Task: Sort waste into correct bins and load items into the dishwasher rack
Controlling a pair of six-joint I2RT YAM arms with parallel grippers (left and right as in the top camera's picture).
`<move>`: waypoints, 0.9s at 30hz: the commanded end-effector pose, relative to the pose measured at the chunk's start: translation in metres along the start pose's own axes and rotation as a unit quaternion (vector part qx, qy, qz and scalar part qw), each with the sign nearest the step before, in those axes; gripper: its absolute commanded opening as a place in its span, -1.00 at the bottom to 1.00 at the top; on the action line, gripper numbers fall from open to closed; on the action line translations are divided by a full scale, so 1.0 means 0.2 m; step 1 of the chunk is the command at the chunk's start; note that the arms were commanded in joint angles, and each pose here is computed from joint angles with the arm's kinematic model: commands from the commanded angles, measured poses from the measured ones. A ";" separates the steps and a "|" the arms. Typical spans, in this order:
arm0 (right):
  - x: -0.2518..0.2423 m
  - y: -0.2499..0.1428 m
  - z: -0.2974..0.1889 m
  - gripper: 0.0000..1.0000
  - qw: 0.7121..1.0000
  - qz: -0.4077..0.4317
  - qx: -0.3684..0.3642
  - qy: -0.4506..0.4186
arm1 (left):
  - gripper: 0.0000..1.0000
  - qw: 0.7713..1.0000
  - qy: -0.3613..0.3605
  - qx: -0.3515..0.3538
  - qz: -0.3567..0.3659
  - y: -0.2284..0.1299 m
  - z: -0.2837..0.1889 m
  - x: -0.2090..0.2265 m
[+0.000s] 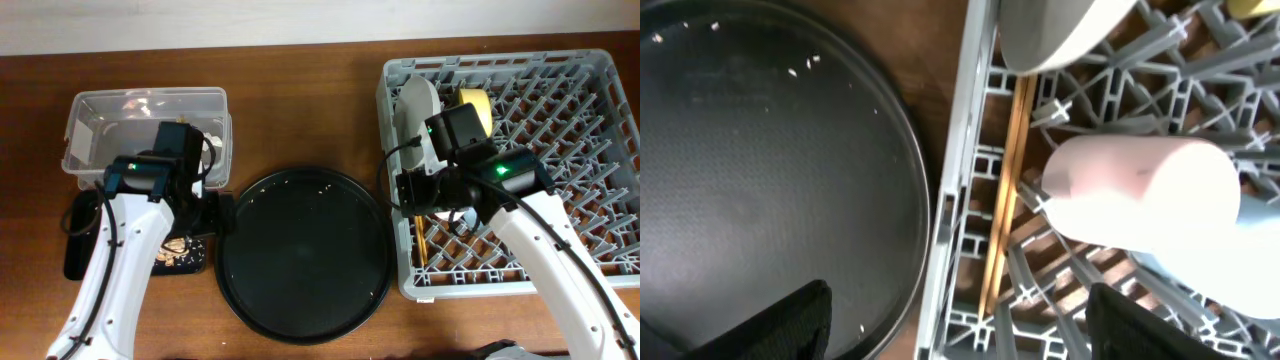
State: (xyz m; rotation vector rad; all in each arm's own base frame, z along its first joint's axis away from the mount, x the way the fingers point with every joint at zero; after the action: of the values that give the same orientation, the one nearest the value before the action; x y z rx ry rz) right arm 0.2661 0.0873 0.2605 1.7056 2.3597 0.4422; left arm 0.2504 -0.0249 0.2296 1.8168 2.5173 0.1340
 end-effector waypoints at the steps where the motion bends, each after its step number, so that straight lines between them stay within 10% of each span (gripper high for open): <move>1: 0.00 -0.03 -0.10 0.64 0.999 0.023 -0.033 -0.005 | 0.98 0.999 -0.025 -0.031 0.009 -0.10 -0.06 0.04; 11: -0.23 -0.45 -0.37 0.92 0.975 0.126 -0.175 -0.045 | 0.98 0.943 -0.176 -0.279 -0.048 -0.57 -0.25 0.25; 27: -0.25 -0.57 -0.41 0.97 0.967 0.143 -0.194 -0.085 | 0.98 0.938 -0.185 -0.288 -0.051 -0.59 -0.26 0.26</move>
State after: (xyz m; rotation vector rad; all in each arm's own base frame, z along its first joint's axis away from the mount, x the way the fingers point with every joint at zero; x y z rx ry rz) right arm 0.1532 -0.0014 0.2968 1.8217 1.7846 0.7436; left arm 0.1178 -0.0138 0.2743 1.3389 2.0128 0.4488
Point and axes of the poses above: each gripper's point midway between its finger pads, its own z axis out along the fingers, its own x axis along the line the jaws close on, y = z × x, the point moved 8 cm from there along -z, back along the fingers, and after that the axes turned 10 degrees about -z, right-handed, at the moved point
